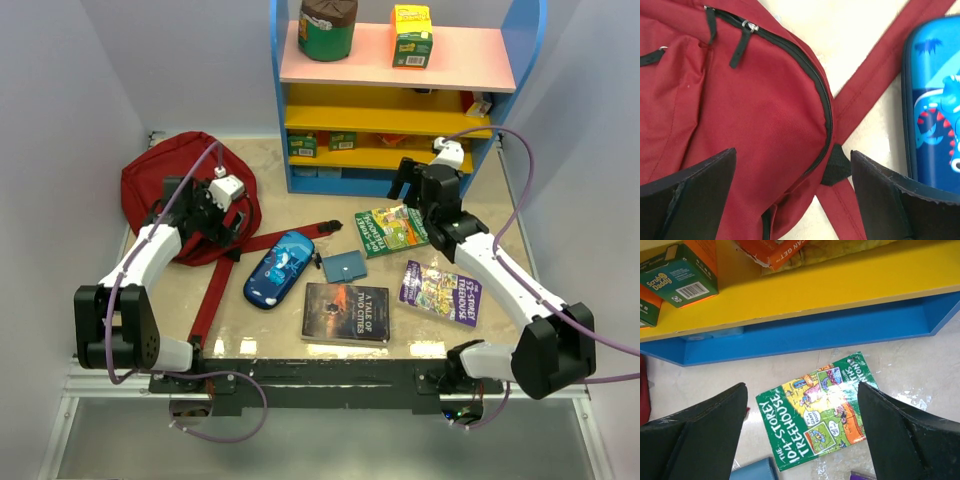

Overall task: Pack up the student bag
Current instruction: Move the student bag to the center of the board.

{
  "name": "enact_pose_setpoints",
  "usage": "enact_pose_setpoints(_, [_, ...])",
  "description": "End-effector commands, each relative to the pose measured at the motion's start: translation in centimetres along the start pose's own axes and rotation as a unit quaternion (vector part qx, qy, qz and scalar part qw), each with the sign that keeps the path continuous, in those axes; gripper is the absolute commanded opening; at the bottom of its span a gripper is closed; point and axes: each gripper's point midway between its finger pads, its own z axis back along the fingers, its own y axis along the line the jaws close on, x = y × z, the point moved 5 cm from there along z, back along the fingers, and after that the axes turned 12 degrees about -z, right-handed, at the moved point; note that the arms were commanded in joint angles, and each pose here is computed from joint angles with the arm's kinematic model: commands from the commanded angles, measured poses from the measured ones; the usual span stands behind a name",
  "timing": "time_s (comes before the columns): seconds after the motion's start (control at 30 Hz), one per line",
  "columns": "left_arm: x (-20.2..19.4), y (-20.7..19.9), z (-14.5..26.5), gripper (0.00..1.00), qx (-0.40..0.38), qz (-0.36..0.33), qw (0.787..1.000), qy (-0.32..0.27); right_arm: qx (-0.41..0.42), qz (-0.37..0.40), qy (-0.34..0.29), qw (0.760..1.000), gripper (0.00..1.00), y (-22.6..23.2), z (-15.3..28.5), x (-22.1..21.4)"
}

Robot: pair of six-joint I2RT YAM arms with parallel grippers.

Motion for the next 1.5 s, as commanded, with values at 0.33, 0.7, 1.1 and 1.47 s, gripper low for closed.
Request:
enact_pose_setpoints(0.33, [-2.3,-0.5,-2.3,1.0,-0.055,-0.09,0.993,0.047,0.02,-0.005,-0.022,1.0,0.99,-0.2,1.4,0.7])
enact_pose_setpoints(0.7, [-3.2,0.3,-4.4,0.67,-0.011,-0.114,0.991,0.069,0.061,-0.012,-0.016,0.998,0.98,0.6,2.1,0.4])
enact_pose_setpoints(1.1, [3.0,3.8,-1.5,0.0,0.083,-0.067,0.994,0.011,0.1,-0.013,0.002,0.995,0.93,1.4,2.8,-0.4])
enact_pose_setpoints(1.47, [12.3,2.3,7.7,0.0,0.032,-0.029,0.991,-0.123,0.153,-0.007,0.026,0.988,0.84,4.1,4.0,-0.9])
